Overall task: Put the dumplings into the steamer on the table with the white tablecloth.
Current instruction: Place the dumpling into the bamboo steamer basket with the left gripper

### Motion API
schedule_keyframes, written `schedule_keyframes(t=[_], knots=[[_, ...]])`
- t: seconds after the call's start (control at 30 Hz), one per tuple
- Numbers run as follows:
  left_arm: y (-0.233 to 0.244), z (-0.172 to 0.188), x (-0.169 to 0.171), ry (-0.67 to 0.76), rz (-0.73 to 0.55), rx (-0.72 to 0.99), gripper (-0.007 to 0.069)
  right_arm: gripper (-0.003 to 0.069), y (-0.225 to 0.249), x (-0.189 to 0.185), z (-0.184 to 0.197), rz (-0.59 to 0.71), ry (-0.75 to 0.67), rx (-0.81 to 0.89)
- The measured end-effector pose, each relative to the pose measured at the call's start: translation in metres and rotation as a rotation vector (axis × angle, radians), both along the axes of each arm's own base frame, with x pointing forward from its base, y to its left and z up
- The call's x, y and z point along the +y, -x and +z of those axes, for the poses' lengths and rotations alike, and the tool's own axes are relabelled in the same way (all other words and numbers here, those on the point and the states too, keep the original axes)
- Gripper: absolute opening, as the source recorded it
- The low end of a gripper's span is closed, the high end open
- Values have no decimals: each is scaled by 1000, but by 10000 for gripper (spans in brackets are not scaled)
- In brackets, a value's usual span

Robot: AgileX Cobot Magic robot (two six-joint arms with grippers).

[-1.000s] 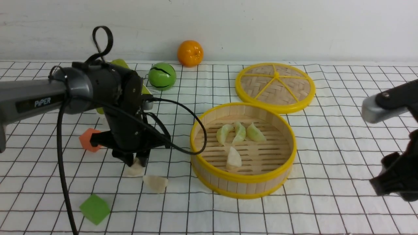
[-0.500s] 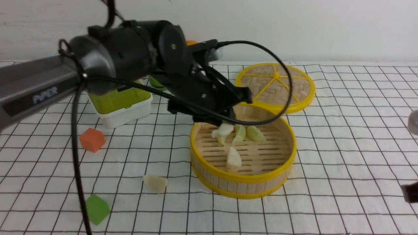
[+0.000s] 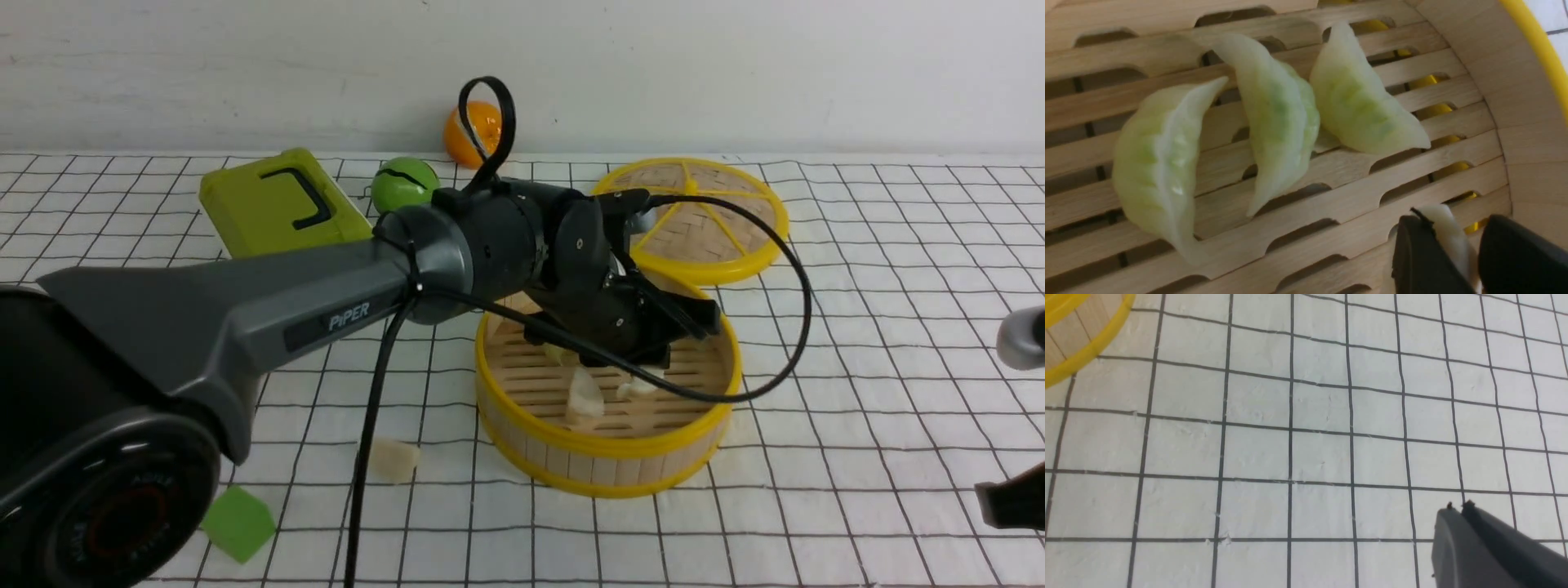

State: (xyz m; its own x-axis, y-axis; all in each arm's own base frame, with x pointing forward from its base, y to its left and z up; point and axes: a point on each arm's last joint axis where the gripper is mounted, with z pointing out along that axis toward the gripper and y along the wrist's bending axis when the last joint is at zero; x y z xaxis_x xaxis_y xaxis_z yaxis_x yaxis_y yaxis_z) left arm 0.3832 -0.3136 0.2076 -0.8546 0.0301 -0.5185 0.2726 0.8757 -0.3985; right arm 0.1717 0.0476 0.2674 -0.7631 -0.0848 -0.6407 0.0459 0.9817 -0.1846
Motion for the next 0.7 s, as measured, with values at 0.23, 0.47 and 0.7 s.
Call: schedule_keyframes(t=[0.23, 0.47, 0.7], knots=[[-3, -4, 2, 1, 72, 19, 187, 10, -1, 1, 0, 7, -6, -7], [-2, -6, 7, -40, 119, 48, 331, 18, -1, 1, 0, 10, -8, -10], [-3, 3, 6, -34, 126, 50, 386, 23, -1, 1, 0, 12, -11, -12]])
